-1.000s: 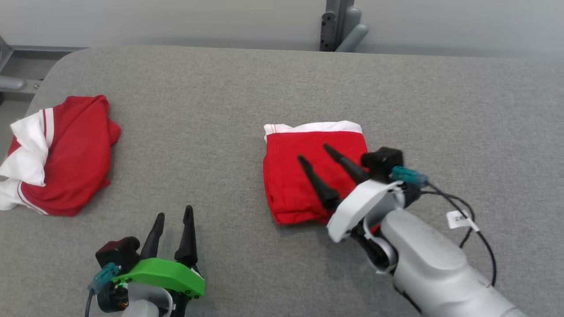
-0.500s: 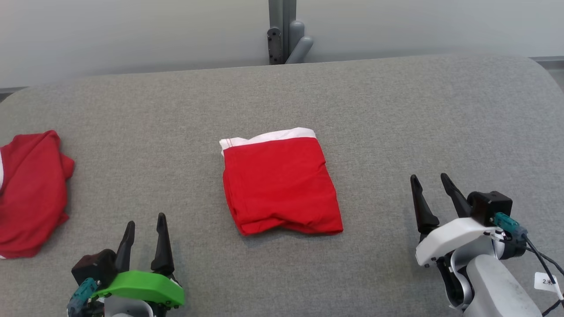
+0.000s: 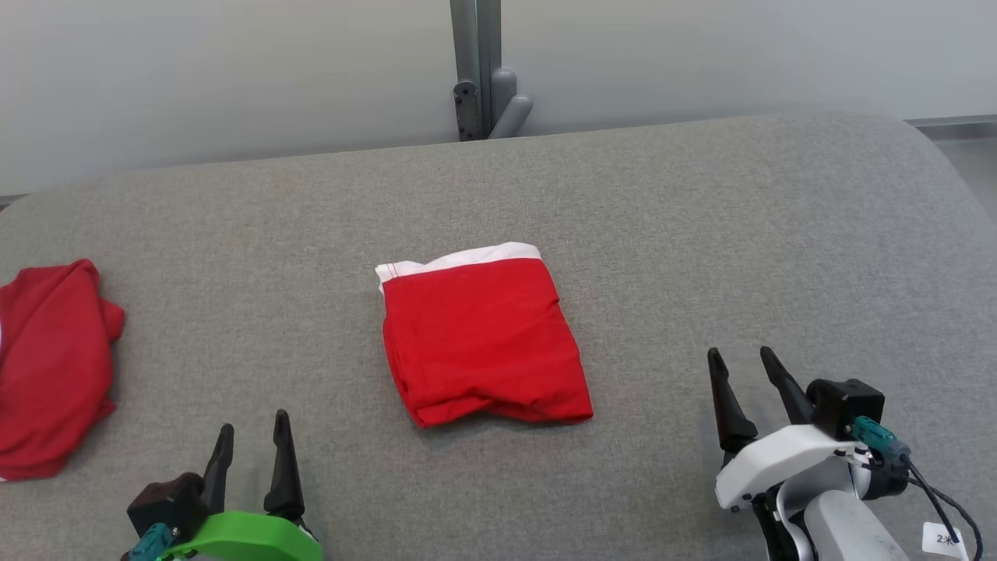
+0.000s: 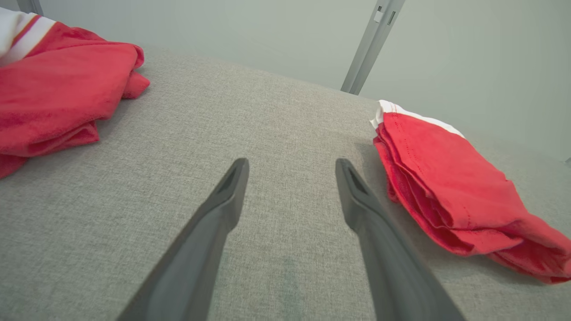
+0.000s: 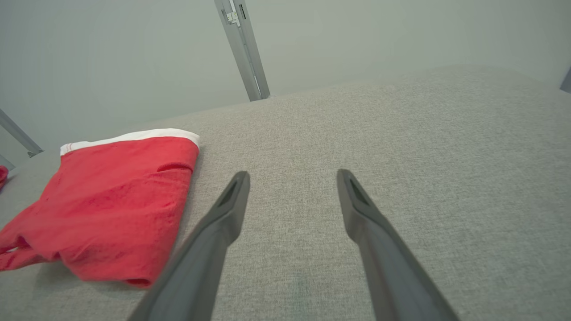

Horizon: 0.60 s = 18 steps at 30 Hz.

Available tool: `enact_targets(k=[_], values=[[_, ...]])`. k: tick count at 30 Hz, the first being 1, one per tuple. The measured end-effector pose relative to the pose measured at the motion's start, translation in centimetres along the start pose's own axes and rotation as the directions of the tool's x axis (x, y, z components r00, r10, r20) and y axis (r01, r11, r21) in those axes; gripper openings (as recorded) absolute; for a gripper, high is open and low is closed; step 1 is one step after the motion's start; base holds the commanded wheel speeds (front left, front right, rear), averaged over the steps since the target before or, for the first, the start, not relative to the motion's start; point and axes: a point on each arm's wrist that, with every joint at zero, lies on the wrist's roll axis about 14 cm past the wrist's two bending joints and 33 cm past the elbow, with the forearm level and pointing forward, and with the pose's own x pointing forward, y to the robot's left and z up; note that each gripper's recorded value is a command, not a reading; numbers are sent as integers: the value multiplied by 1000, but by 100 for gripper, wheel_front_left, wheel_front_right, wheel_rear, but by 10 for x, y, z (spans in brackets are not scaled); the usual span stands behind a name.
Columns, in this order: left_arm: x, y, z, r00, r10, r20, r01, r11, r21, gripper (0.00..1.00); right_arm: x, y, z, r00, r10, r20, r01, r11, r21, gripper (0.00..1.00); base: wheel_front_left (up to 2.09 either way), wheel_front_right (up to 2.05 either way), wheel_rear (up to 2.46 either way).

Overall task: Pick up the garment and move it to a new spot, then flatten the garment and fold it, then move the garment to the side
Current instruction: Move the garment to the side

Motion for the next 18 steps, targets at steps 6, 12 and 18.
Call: enact_targets(k=[6,12,18], values=[[5,-6,-6,1000,-19,-18,19,1000,13,100,25,30,0,996,92,-7,-92,996,0,100,0,0,0],[11,-5,-8,999,-17,-28,17,1000,22,100,68,79,-10,971,232,-60,-232,973,16,100,0,0,0],[2,18,-14,997,62,-49,-61,998,22,100,87,103,-61,921,284,-266,-283,958,41,100,0,0,0]])
